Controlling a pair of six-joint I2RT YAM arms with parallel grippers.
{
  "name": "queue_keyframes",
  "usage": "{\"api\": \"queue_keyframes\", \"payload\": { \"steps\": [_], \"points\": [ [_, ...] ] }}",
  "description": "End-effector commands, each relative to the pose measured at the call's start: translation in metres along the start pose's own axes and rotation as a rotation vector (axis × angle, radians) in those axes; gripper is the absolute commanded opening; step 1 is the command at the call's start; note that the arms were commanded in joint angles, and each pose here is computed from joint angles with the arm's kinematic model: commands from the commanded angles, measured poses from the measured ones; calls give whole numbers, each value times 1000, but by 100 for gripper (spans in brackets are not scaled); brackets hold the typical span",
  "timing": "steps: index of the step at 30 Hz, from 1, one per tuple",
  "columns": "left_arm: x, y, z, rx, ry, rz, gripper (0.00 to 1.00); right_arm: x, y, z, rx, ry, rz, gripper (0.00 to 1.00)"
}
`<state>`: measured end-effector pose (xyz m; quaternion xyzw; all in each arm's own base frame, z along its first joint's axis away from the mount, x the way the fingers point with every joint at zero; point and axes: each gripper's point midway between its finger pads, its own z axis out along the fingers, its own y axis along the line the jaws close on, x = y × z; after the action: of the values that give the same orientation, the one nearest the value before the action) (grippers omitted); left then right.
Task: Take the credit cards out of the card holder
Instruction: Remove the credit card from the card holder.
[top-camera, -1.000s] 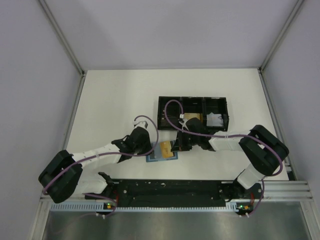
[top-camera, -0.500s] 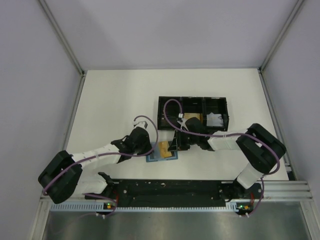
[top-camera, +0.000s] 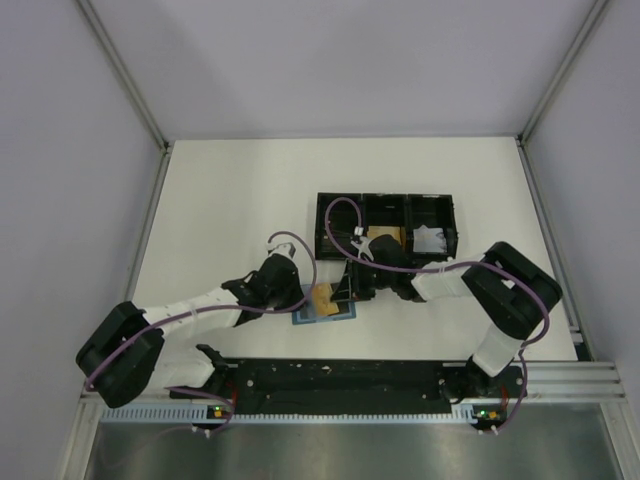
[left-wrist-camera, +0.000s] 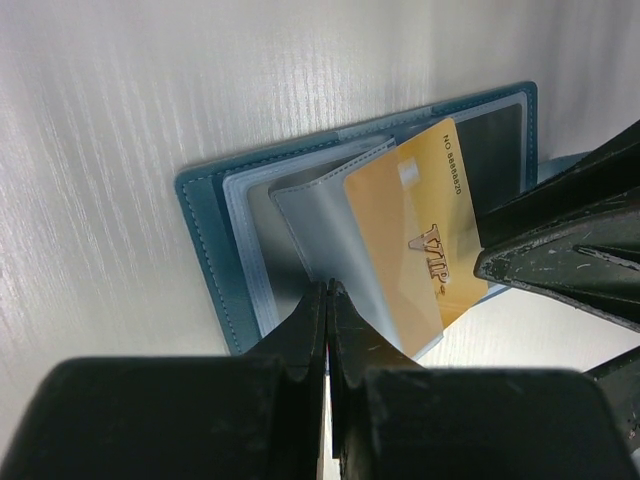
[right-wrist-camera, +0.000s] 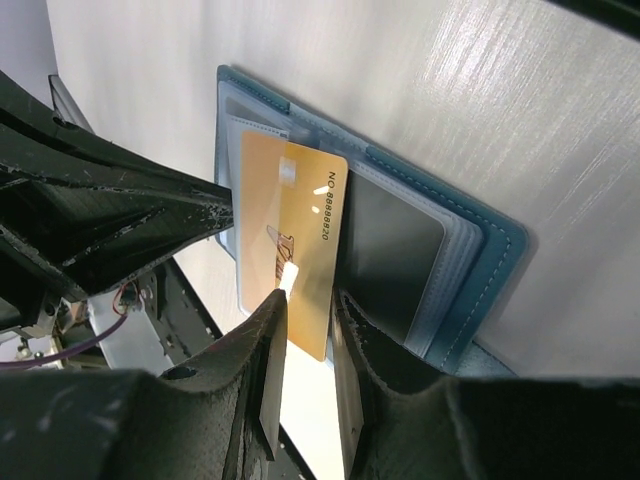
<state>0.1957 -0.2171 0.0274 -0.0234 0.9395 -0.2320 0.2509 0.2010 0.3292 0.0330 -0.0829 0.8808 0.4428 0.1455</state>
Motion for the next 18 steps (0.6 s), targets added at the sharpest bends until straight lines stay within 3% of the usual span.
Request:
{"api": "queue_keyframes", "payload": {
  "steps": [1,7,18],
  "points": [
    [13,16,-8,-57,47,22,0,-12,4,3,-23,-33,-9,25],
    [-10,3,-31,-36,-29,33,2,-10,-1,4,-4,-30,-8,25],
    [-8,-29,-18,82,17,42,1,-10,-2,4,1,-32,-11,25]
  ]
}}
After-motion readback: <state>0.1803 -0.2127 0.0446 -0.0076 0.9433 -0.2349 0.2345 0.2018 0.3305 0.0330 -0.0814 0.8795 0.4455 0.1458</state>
